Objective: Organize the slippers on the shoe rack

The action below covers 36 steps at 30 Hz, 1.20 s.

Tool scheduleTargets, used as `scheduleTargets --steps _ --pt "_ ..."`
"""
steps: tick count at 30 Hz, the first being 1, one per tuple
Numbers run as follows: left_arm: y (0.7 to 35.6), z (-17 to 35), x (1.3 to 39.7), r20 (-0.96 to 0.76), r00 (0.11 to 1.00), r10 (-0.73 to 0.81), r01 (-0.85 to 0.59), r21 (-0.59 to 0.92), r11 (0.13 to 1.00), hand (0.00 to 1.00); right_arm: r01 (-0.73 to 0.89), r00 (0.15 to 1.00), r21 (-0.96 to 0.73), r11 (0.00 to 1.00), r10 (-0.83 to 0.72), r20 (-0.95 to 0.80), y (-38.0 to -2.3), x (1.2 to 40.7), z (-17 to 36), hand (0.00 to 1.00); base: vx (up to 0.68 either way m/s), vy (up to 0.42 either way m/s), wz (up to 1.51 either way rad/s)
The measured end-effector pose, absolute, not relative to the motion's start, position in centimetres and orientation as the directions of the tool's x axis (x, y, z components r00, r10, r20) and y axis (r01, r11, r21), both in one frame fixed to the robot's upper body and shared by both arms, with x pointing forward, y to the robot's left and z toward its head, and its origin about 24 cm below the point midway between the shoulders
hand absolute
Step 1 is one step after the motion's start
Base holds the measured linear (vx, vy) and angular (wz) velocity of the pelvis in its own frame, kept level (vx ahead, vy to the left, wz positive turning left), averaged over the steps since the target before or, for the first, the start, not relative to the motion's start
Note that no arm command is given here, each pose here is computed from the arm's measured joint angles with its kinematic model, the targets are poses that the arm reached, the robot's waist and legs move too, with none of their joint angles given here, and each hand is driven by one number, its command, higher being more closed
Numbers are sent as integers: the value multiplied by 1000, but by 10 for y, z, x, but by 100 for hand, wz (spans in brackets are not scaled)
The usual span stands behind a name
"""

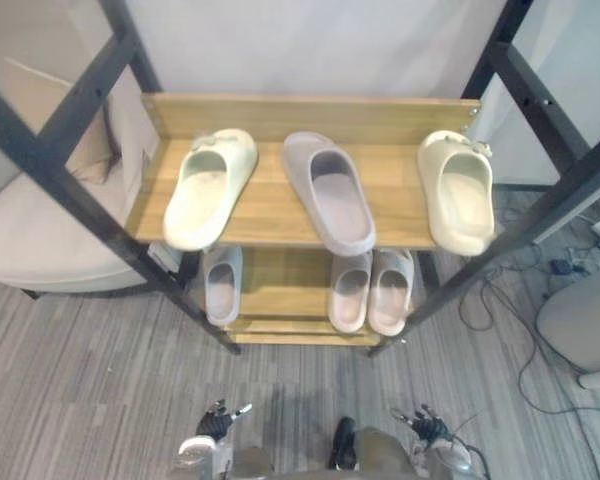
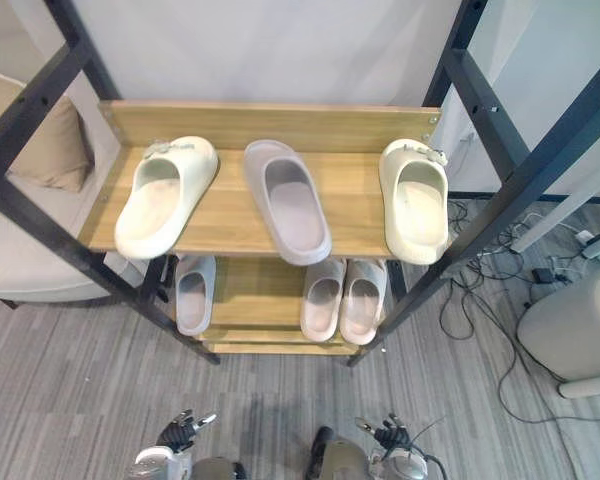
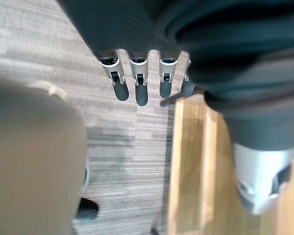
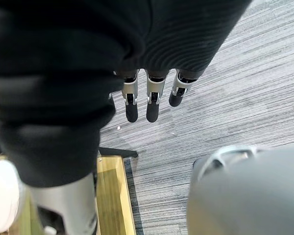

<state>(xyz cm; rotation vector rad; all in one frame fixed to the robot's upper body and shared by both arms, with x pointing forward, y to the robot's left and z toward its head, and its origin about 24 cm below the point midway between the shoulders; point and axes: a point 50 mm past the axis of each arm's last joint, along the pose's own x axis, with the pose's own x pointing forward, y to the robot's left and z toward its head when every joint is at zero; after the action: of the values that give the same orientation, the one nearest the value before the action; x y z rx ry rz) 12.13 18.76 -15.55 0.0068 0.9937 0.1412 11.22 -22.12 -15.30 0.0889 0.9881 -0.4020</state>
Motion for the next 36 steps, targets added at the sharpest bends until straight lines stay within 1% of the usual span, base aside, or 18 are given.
scheduleTargets --steps 4,8,12,16,22,26,27,28,30,31,33,34,36 --pt "189 -156 120 -836 534 124 -109 78 991 0 373 476 -108 922 -290 -830 -220 110 -154 0 132 34 19" --pt "192 -153 127 -827 550 116 -98 74 992 0 374 462 -111 921 -288 -839 -219 105 -156 0 32 44 28" --pt "184 -156 123 -837 539 96 -87 59 994 0 375 475 -117 919 -299 -828 -224 110 -153 0 -15 113 -14" --pt "189 -155 124 -835 541 104 -74 76 994 0 388 478 -86 918 -280 -832 -213 112 -155 0 -10 80 -9" --pt "189 -155 123 -837 537 100 -47 88 995 0 390 477 -84 917 -279 -833 -211 111 -155 0 -44 4 -11" --pt "188 -155 124 -837 539 94 -27 95 995 0 347 572 -77 935 -276 -773 -208 126 -144 0 -76 -18 -10" --pt "188 -155 124 -837 540 92 -14 100 995 0 337 611 -72 939 -276 -742 -208 131 -137 0 -75 -24 -7" --pt "188 -155 124 -837 540 93 -14 101 995 0 329 634 -70 942 -275 -723 -207 134 -134 0 -72 -18 -17" --pt "187 -155 124 -835 540 107 -14 119 993 0 309 726 -67 949 -280 -628 -206 145 -114 0 -70 -8 -28" --pt "187 -155 123 -835 539 106 -6 122 993 0 302 750 -69 951 -281 -599 -206 149 -108 0 -65 -12 -16" --pt "184 -155 124 -834 544 93 29 130 991 0 286 829 -86 954 -291 -478 -207 156 -82 0 -58 -16 -8" --pt "185 -155 124 -833 544 98 27 134 991 0 283 846 -95 955 -295 -445 -208 157 -75 0 -49 -17 -12" --pt "185 -156 122 -834 542 102 34 143 989 0 286 895 -111 952 -307 -325 -209 159 -48 0 -29 -15 -7"
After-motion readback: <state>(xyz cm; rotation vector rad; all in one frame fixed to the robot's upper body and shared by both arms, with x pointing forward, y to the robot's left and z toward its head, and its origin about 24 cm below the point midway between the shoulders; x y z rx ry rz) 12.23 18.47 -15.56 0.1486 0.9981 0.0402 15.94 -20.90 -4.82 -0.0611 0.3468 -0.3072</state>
